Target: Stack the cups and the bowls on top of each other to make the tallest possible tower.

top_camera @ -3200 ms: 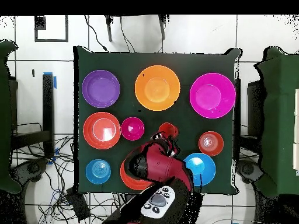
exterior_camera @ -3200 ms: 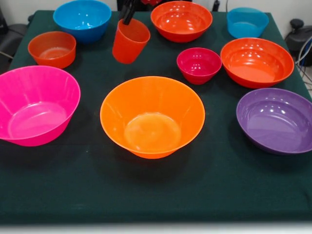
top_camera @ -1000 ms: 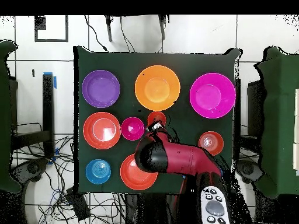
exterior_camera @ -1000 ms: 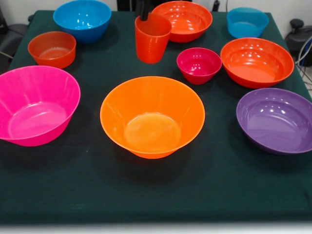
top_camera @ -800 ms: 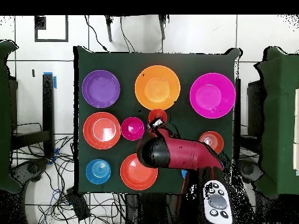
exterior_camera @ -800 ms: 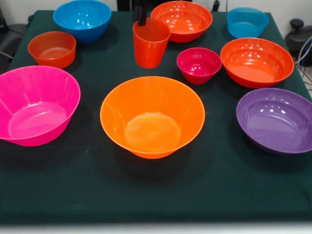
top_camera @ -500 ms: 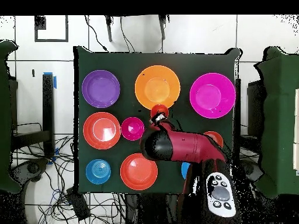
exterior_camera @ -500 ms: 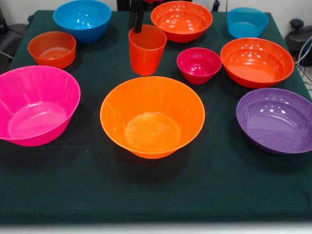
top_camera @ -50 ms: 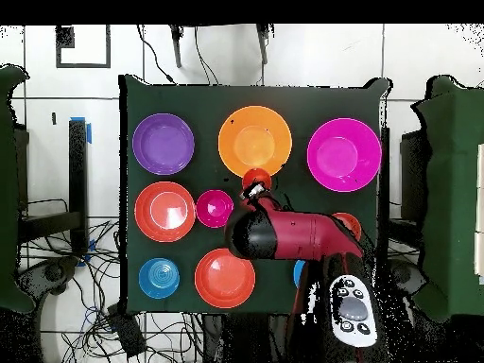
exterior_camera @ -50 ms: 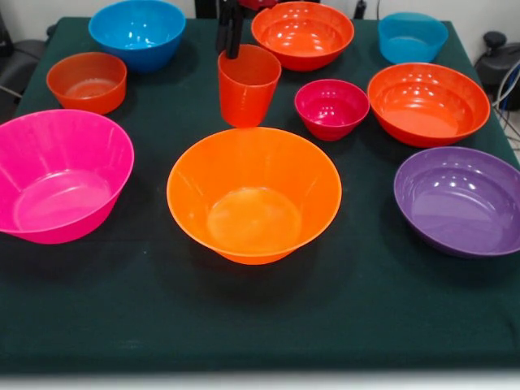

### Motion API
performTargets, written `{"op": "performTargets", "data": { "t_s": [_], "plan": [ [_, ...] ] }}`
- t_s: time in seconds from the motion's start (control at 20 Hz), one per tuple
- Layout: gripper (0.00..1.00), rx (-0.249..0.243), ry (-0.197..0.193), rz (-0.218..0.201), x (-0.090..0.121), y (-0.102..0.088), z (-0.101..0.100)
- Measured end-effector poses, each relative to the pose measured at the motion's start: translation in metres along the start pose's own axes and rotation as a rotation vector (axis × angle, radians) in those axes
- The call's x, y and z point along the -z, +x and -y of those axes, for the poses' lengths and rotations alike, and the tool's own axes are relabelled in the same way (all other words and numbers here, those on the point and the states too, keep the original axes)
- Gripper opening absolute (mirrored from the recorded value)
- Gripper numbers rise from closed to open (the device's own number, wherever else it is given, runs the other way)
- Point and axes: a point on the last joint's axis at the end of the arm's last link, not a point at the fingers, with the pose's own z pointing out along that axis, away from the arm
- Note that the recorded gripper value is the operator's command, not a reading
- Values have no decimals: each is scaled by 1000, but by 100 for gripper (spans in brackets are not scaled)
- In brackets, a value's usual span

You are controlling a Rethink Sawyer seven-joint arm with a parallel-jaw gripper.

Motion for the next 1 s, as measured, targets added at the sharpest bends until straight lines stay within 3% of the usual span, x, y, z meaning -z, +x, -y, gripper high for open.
{"op": "performTargets", "data": {
  "t_s": [0.3,1.0],
  "plan": [
    [0,28,6,-5,-4,6,2],
    [0,40,19,-27,-21,14,4]
  ]
}}
